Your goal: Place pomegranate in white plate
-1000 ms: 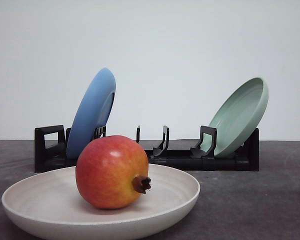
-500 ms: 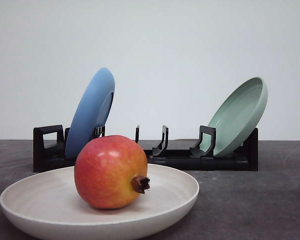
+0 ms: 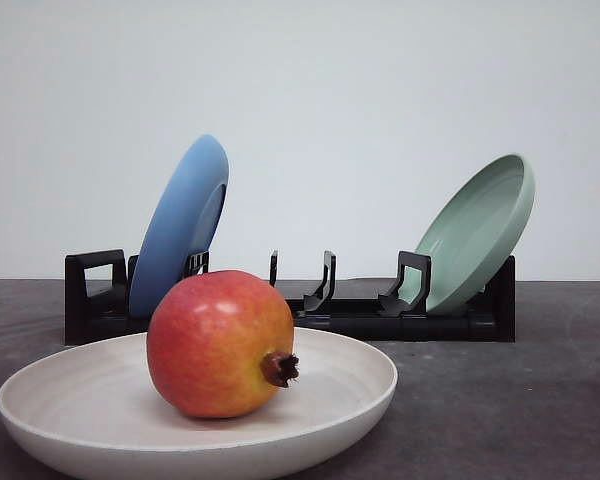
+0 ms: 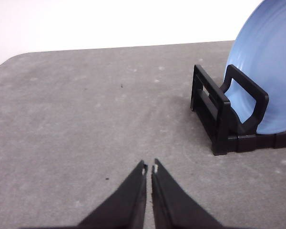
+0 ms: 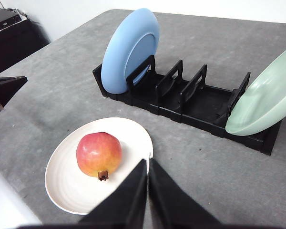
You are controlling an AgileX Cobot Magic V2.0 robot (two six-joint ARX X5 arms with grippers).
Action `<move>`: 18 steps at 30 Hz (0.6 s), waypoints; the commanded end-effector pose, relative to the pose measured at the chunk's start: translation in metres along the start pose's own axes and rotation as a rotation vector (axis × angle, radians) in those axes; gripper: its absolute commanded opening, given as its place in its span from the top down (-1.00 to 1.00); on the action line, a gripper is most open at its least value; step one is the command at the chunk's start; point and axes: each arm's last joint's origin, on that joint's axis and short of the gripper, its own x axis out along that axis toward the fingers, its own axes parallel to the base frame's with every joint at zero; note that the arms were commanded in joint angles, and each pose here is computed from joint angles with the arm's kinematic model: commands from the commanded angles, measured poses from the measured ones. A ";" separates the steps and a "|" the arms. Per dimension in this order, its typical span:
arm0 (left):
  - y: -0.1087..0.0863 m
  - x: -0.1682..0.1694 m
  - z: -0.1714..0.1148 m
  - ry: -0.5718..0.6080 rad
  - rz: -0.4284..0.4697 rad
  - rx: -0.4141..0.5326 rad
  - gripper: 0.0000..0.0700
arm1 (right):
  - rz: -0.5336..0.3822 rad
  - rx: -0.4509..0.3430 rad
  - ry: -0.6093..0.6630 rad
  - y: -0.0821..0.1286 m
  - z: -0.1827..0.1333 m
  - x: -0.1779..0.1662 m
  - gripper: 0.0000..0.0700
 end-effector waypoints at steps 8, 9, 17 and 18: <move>0.001 0.001 -0.004 0.017 0.051 0.030 1.00 | 0.010 -0.001 -0.012 0.001 0.003 -0.001 1.00; 0.001 0.001 -0.005 0.017 0.051 0.031 1.00 | 0.010 -0.001 -0.012 0.001 0.003 -0.001 1.00; 0.001 0.001 -0.004 0.011 0.050 0.024 1.00 | 0.010 -0.001 -0.012 0.001 0.003 -0.001 1.00; 0.001 0.001 -0.004 0.011 0.050 0.024 1.00 | 0.010 -0.001 -0.012 0.001 0.003 -0.001 1.00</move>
